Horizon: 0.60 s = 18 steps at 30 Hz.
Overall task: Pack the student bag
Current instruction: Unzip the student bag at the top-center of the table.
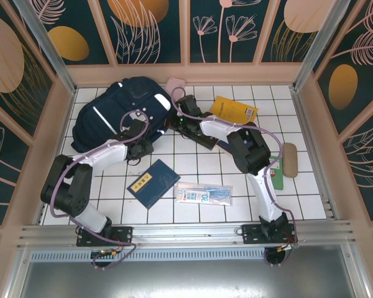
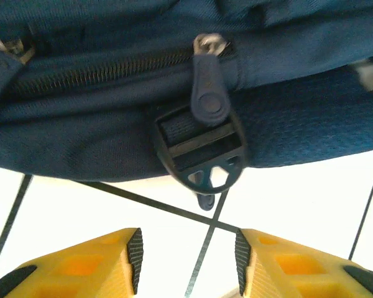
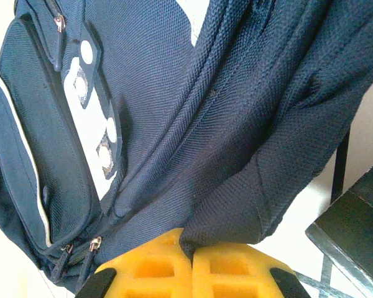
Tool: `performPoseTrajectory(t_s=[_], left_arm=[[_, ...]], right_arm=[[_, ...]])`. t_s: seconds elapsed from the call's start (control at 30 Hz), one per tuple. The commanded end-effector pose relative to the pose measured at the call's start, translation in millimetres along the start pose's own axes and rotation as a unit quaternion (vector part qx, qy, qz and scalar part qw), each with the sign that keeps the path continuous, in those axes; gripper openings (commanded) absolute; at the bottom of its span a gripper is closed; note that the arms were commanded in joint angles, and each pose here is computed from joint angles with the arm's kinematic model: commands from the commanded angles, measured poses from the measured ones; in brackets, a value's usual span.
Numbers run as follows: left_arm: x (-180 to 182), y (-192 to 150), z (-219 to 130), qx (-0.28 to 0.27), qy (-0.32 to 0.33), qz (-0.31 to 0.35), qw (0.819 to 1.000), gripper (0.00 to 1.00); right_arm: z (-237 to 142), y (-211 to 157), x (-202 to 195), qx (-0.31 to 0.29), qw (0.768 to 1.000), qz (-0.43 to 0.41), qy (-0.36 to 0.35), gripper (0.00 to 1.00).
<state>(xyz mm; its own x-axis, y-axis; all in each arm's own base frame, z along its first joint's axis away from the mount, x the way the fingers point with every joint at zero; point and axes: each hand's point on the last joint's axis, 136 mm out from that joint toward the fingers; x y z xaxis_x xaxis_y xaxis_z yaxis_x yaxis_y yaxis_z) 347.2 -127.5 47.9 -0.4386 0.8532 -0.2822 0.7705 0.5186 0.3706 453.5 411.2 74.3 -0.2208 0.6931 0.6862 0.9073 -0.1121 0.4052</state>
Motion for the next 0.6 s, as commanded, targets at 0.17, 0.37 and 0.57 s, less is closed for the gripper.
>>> performPoseTrajectory(t_s=[0.17,0.37,0.57], left_arm=[[-1,-12,33,0.024,0.009,-0.032,0.999,0.44],[-1,-7,37,0.016,0.022,-0.031,0.999,0.43],[0,-4,50,0.024,0.060,-0.015,0.998,0.41]], right_arm=[[0,2,12,-0.004,1.000,-0.005,0.029,0.00],[1,0,12,-0.002,1.000,-0.003,0.031,0.00],[3,-3,13,0.001,0.999,-0.001,0.034,0.00]])
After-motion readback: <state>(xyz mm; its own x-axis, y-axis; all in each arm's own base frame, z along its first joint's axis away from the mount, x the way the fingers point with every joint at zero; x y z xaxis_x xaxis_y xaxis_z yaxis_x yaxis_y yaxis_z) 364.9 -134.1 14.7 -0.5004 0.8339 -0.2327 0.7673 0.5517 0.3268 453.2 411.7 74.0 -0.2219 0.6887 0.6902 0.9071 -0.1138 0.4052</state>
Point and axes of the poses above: each hand's point on the last joint's axis, 136 mm out from that joint toward the fingers, its own z axis out along the fingers, its own x axis along the line the jaws close on, y = z × x, and after that the axes turned 4 degrees about -z, right-handed
